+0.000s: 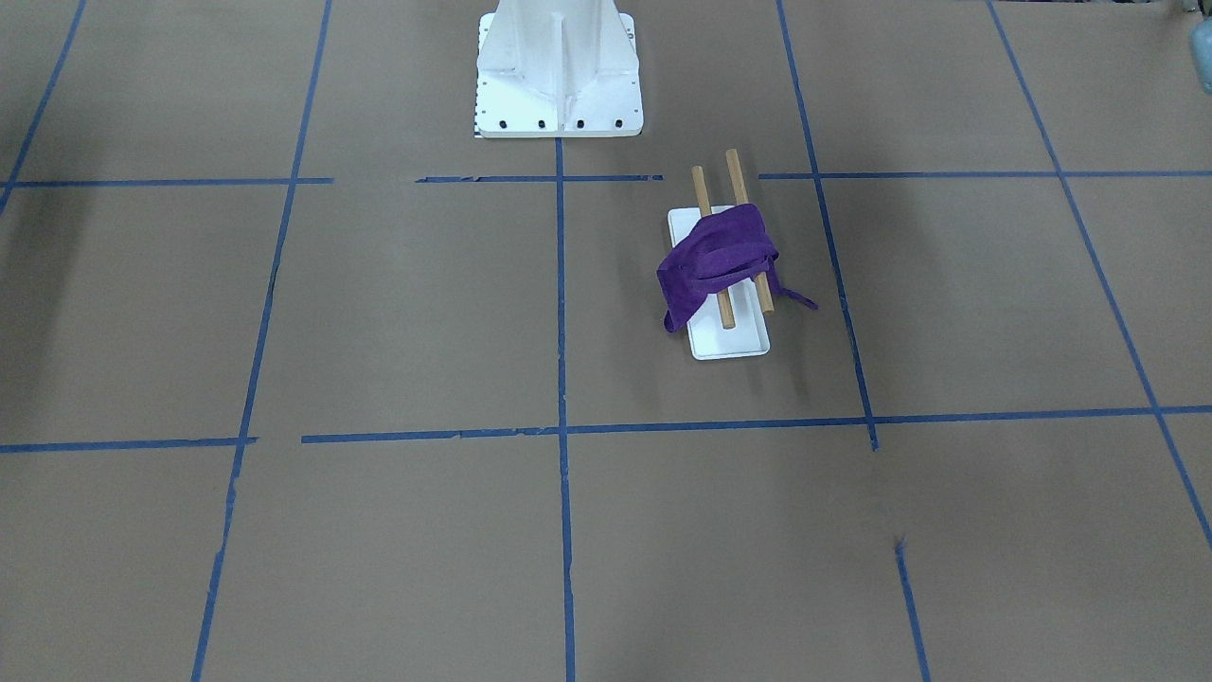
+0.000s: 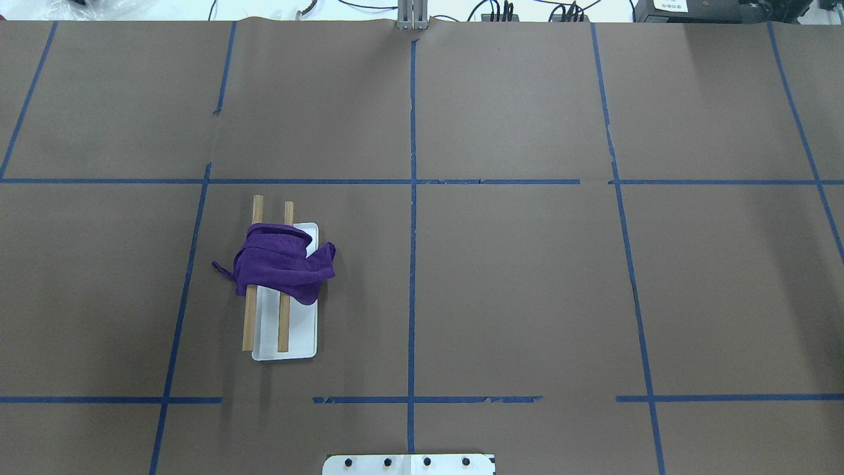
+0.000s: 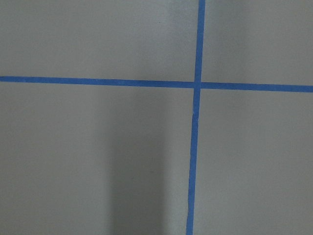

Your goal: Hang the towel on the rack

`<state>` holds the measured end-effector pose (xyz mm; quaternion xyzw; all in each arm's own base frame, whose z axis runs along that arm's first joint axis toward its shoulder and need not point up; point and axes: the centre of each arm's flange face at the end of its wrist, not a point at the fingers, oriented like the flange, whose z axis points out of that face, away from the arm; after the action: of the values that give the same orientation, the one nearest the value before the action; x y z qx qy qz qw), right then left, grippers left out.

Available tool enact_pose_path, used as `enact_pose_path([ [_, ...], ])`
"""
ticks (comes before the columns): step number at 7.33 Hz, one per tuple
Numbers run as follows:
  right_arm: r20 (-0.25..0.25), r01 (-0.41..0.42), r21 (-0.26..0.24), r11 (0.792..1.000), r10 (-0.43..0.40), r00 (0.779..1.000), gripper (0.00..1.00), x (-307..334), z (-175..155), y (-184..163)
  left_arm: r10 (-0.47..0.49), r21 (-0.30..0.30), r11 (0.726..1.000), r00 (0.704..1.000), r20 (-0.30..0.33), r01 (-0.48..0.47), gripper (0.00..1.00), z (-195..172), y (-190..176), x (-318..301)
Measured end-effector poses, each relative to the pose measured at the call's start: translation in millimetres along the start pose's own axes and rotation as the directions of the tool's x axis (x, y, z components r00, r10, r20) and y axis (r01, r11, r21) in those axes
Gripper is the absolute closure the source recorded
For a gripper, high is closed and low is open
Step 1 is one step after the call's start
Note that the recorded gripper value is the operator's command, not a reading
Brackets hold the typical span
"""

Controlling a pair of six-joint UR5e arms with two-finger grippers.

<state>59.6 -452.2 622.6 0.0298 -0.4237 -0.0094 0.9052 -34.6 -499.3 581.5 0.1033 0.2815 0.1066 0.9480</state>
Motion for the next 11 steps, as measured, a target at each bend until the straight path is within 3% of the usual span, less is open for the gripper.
enact_pose_path([
  [3, 0.0, 0.0, 0.001, 1.0, 0.0, 1.0, 0.0, -1.4, -0.8, 0.3, -0.052, -0.087, 0.995, 0.996, -0.067, 0.046, 0.0, 12.7, 12.4, -27.6],
  [6, 0.002, -0.001, 0.002, 1.0, 0.001, 1.0, 0.0, -1.2, -1.1, 1.1, -0.117, -0.163, 0.983, 0.976, -0.182, 0.087, 0.0, 26.9, 31.4, -49.4],
  [11, -0.002, 0.0, 0.001, 1.0, 0.0, 1.0, 0.0, -0.9, -0.9, 7.9, -0.133, -0.167, 0.981, 0.968, -0.214, 0.098, 0.0, 23.4, 30.2, -48.1],
])
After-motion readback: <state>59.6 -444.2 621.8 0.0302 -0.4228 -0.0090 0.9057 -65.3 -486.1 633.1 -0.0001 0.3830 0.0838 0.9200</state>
